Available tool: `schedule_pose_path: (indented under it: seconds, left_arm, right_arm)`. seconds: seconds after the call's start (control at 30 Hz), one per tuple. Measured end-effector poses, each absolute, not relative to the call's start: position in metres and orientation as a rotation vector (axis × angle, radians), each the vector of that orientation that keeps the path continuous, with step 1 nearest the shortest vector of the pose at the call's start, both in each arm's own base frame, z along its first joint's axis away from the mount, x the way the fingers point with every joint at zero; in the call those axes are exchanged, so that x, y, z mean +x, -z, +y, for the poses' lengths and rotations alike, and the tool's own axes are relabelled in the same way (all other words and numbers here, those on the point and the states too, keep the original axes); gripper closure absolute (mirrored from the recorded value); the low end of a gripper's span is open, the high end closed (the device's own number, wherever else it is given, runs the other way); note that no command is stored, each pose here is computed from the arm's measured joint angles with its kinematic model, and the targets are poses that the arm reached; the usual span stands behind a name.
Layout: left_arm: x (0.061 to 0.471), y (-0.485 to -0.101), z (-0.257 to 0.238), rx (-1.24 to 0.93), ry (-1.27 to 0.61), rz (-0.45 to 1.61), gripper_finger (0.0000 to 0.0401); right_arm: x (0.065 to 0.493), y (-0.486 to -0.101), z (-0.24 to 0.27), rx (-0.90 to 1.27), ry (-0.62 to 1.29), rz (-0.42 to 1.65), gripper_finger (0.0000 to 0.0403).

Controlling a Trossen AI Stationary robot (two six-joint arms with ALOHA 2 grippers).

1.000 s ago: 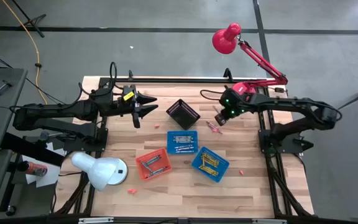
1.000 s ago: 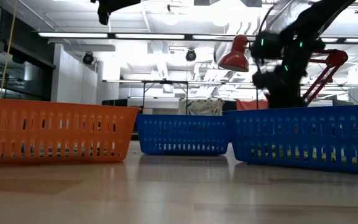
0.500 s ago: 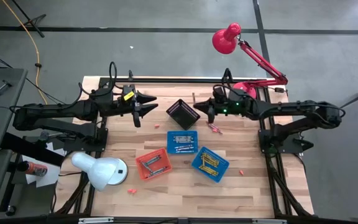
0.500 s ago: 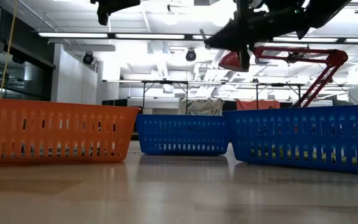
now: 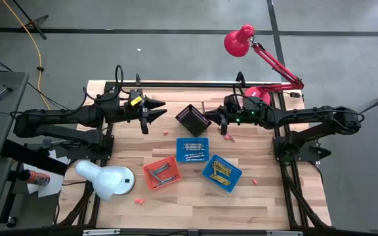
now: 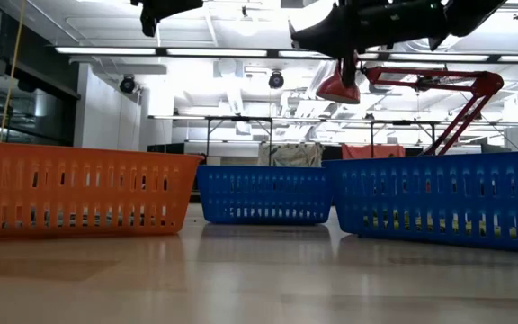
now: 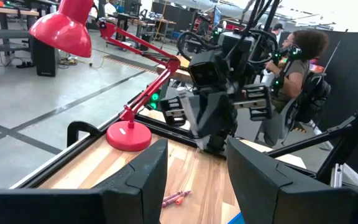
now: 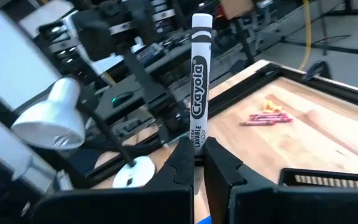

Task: Sort crayons
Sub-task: Put the white crayon into the left blue bin

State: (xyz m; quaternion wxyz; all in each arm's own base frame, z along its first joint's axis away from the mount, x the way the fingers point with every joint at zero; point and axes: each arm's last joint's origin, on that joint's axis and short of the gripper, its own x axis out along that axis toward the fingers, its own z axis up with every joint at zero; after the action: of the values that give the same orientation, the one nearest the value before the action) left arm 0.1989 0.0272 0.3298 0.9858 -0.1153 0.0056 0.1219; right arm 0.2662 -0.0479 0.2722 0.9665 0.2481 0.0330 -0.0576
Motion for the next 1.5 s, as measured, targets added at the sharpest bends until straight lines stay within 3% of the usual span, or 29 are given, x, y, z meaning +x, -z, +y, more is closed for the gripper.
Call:
schedule_pose_path:
  seconds: [0.73, 1.5]
  left_arm:
    - [0.1988, -0.3293, 0.0272, -0.231, -0.246, 0.017, 0.0247]
    - [0.1988, -0.3292, 0.0272, -0.231, -0.246, 0.018, 0.0247]
  right_arm:
    - [0.2678, -0.2765, -0.0381, 0.409, -0.013, 0.052, 0.04]
    - [0.2677, -0.2768, -0.0381, 0.398, -0.011, 0.05, 0.0399]
